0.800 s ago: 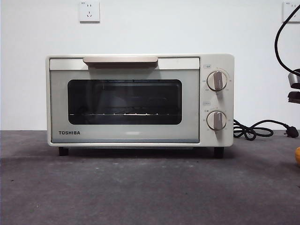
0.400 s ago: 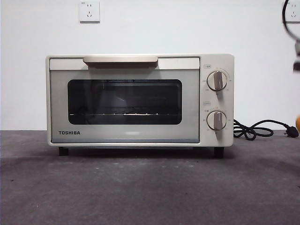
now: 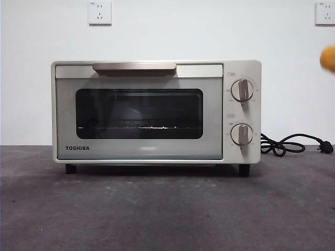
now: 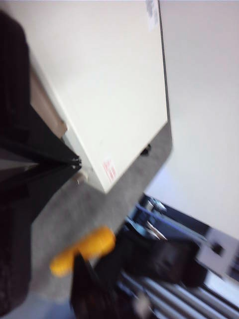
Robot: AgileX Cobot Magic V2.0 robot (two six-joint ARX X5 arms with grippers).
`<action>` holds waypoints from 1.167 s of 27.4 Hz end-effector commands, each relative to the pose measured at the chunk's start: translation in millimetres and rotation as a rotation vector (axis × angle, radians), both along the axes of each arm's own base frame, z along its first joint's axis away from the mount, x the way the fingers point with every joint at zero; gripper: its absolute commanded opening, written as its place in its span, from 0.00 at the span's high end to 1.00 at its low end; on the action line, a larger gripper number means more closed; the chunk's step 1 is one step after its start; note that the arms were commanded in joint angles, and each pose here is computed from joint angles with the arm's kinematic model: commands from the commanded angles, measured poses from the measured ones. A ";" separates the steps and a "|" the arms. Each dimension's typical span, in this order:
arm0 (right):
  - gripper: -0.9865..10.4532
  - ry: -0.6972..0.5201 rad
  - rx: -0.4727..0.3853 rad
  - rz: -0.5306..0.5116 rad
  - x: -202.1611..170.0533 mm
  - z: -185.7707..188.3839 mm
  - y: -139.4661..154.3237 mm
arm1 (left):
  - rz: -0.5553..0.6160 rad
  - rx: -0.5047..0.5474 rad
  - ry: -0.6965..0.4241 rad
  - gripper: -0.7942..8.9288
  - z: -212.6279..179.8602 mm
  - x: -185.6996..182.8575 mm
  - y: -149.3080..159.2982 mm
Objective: Take the corn from the table,put the corn in the oven
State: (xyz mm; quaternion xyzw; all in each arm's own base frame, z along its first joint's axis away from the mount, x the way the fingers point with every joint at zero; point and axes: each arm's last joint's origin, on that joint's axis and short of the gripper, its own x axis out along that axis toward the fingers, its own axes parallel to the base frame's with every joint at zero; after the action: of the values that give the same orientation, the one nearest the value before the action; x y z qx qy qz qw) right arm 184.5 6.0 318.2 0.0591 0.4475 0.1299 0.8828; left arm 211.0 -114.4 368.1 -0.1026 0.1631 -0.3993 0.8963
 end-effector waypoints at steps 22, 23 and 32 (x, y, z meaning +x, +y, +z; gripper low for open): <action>0.93 -0.192 0.001 0.018 -42.9 75.0 1.1 | 0.101 0.534 0.104 0.92 -38.6 54.4 -50.6; 0.93 -0.188 0.001 0.018 -43.2 74.9 1.1 | 0.101 0.537 0.107 0.92 -39.3 54.9 -50.9; 0.93 -0.181 -0.001 0.021 -43.8 74.4 1.1 | 0.080 0.586 0.120 0.92 -47.1 57.5 -52.1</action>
State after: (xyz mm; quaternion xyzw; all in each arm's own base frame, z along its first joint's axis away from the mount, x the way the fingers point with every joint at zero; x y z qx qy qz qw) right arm 141.1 6.8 390.8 0.0475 0.3718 0.1394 0.9166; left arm 266.7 -164.9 325.7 0.1189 0.3146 -0.2908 0.8957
